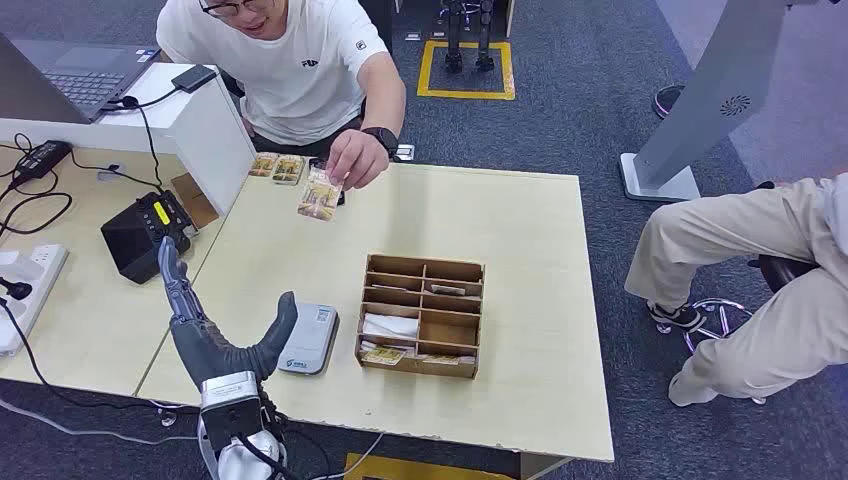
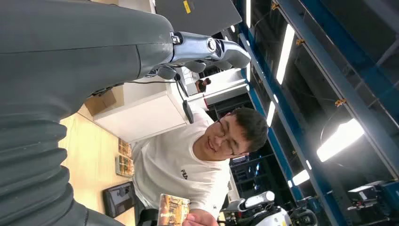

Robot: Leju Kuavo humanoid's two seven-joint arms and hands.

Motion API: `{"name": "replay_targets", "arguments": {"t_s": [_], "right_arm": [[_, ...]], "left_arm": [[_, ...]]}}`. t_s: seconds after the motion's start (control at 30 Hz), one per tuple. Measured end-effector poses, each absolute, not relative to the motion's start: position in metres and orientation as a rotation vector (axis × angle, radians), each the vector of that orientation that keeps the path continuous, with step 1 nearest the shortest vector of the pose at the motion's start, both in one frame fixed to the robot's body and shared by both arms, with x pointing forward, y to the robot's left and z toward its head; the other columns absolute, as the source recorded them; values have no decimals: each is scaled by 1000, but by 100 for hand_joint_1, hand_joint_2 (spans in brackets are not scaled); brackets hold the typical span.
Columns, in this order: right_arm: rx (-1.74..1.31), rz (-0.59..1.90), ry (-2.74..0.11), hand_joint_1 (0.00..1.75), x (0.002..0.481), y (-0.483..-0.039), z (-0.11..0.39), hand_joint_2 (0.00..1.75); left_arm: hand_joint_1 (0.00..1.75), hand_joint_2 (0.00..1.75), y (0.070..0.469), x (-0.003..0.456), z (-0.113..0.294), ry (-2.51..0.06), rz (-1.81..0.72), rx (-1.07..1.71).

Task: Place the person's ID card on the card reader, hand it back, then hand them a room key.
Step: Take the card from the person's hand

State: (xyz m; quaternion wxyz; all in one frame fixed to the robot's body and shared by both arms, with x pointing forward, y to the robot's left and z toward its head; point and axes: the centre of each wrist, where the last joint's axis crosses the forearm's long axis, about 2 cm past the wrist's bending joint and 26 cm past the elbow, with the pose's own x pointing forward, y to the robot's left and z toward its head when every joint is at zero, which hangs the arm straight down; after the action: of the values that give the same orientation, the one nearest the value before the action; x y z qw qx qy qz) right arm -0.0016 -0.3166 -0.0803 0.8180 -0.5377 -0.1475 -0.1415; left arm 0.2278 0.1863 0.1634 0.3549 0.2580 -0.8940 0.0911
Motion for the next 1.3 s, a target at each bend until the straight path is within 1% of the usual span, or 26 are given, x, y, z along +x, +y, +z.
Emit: {"name": "replay_targets", "arguments": {"t_s": [0.33,0.53,0.77,0.93,1.07,1.3], "right_arm": [[-1140,-273,-335,0,-1,-315,-81,175],[-1130,-214,-379,0,2,-312,-82,175],[-1108,-163,-428,0,9,-307,-84,175],[-1093,-144,-453,0,14,-304,-85,175],[-1084,-130,-466,0,16,-302,-85,175],[-1074,-132,-471,0,19,-300,-86,175]], "left_arm": [[0,175,184,229,158,-2274,176,682],[0,175,184,244,157,-2315,-44,815],[0,175,198,293,187,-2322,-270,1122],[0,175,208,316,208,-2275,-342,1303],[0,175,209,327,218,-2255,-353,1362],[0,175,206,335,222,-2240,-353,1371]]}}
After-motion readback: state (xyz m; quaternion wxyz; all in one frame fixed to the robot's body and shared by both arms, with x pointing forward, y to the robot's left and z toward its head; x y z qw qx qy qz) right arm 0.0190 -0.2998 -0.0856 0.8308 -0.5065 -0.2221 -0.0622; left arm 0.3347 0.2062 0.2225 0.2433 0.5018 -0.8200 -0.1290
